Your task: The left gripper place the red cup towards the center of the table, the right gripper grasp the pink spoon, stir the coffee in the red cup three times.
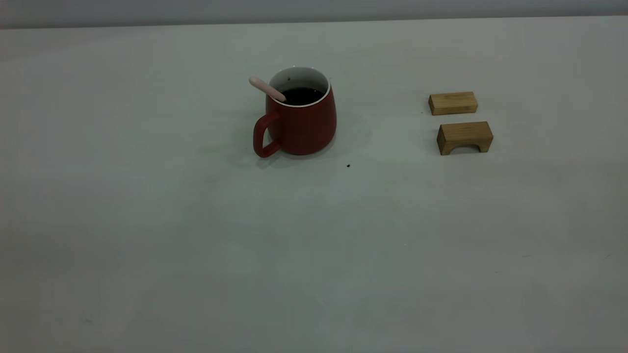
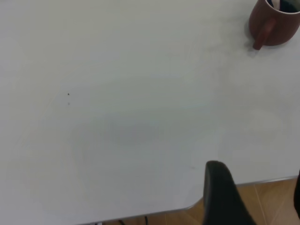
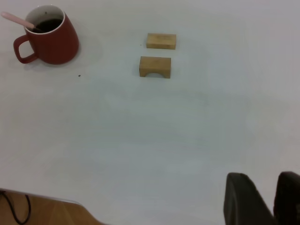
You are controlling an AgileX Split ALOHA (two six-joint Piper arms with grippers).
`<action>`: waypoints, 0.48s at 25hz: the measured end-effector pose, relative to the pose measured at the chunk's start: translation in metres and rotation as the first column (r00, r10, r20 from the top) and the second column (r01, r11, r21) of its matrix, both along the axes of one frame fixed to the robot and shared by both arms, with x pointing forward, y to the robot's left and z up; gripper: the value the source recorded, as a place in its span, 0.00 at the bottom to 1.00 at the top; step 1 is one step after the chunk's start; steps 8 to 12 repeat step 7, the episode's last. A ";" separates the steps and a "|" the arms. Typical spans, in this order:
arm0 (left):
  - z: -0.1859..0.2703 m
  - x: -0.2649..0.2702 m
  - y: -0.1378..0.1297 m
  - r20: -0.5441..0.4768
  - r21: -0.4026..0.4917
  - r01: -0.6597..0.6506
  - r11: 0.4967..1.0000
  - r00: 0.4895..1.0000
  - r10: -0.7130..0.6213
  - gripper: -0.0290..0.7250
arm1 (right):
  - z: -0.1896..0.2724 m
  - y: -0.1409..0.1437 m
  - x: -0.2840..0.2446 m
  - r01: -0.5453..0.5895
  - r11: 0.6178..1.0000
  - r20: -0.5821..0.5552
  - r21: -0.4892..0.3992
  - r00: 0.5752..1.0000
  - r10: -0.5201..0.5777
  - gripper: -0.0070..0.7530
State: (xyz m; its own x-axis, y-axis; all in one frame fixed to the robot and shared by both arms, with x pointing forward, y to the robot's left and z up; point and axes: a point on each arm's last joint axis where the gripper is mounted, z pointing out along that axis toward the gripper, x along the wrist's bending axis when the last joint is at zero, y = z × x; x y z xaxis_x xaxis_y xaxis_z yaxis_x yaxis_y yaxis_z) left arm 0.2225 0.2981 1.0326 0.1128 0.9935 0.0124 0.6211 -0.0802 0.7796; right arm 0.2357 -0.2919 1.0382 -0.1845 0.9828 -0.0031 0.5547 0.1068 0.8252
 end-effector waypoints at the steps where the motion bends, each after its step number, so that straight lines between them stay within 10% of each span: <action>1: 0.000 0.000 0.000 0.000 0.000 0.000 1.000 1.000 0.000 0.63 | 0.000 0.000 0.000 0.000 1.000 0.001 0.000 1.000 0.000 0.28; 12: 0.000 0.000 0.000 0.000 0.000 0.000 1.000 1.000 0.000 0.63 | 0.000 0.000 0.000 0.000 1.000 0.002 0.000 1.000 0.000 0.29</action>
